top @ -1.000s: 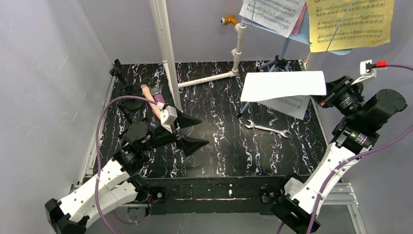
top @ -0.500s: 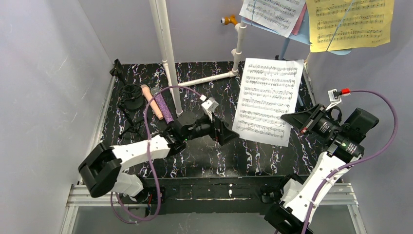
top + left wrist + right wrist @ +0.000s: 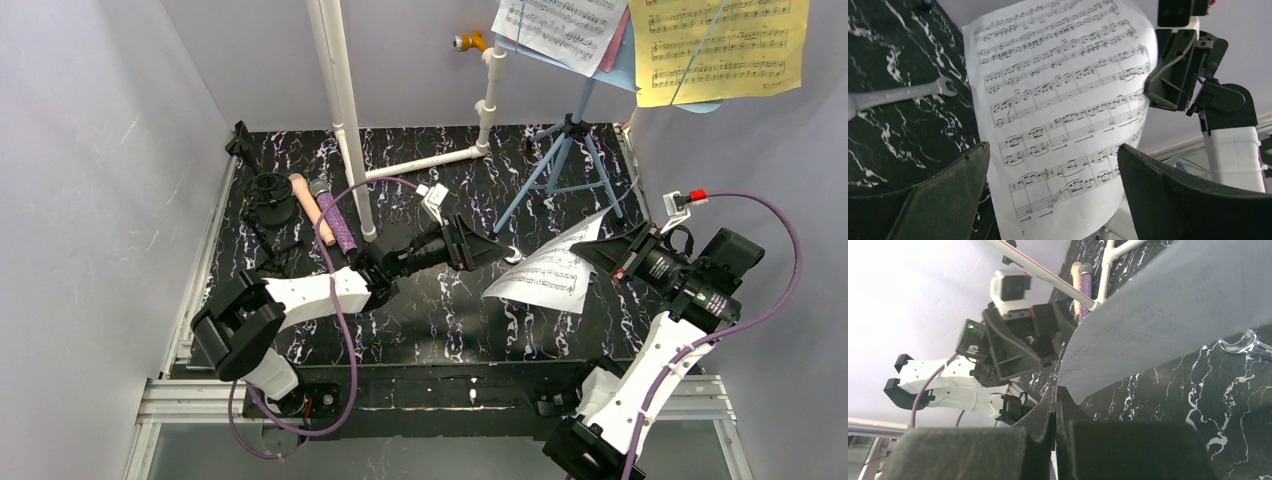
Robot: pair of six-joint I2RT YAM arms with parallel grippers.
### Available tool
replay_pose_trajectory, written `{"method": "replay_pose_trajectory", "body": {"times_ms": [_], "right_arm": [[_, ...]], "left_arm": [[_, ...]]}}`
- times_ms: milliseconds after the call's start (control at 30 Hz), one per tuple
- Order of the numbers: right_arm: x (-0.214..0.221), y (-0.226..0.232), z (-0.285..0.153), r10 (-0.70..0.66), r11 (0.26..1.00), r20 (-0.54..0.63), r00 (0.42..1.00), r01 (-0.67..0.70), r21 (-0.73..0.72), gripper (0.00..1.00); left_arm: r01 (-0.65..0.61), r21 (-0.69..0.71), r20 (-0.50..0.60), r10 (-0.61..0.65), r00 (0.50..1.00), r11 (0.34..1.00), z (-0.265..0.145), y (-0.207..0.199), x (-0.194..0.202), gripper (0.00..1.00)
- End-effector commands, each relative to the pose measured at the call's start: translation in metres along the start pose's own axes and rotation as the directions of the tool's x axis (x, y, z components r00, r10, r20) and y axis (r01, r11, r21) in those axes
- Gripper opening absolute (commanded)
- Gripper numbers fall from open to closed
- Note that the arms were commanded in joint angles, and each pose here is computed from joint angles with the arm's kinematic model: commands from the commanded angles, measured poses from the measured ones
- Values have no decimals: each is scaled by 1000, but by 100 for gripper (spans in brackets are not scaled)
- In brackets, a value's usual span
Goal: Pack up the instrument practice props
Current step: Place the sheet music at the center of the board.
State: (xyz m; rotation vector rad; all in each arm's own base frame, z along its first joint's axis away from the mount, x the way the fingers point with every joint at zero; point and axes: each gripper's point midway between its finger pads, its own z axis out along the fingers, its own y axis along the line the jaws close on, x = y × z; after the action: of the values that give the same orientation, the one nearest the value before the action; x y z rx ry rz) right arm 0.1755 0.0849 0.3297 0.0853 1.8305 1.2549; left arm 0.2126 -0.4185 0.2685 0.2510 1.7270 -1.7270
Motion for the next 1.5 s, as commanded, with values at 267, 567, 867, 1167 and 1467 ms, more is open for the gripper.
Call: {"method": "replay_pose_trajectory", "body": {"times_ms": [267, 567, 867, 1167, 1467], "right_arm": [[1, 11, 0, -33, 996, -14, 999, 31, -78, 1], [5, 21, -2, -30, 993, -23, 999, 27, -119, 1], [10, 15, -1, 18, 993, -29, 999, -22, -118, 1], [17, 10, 0, 4, 993, -31, 999, -8, -118, 1], [16, -9, 1, -88, 996, -26, 996, 87, -16, 44]], "left_arm": [[523, -168, 20, -528, 849, 836, -29, 37, 37, 98], [734, -183, 18, -744, 668, 654, -23, 26, 49, 98], [855, -127, 18, -861, 509, 503, -5, 19, 52, 89], [863, 51, 100, -863, 496, 502, -6, 40, 34, 0], [715, 20, 205, -702, 682, 699, -41, 57, 1, 0]]}}
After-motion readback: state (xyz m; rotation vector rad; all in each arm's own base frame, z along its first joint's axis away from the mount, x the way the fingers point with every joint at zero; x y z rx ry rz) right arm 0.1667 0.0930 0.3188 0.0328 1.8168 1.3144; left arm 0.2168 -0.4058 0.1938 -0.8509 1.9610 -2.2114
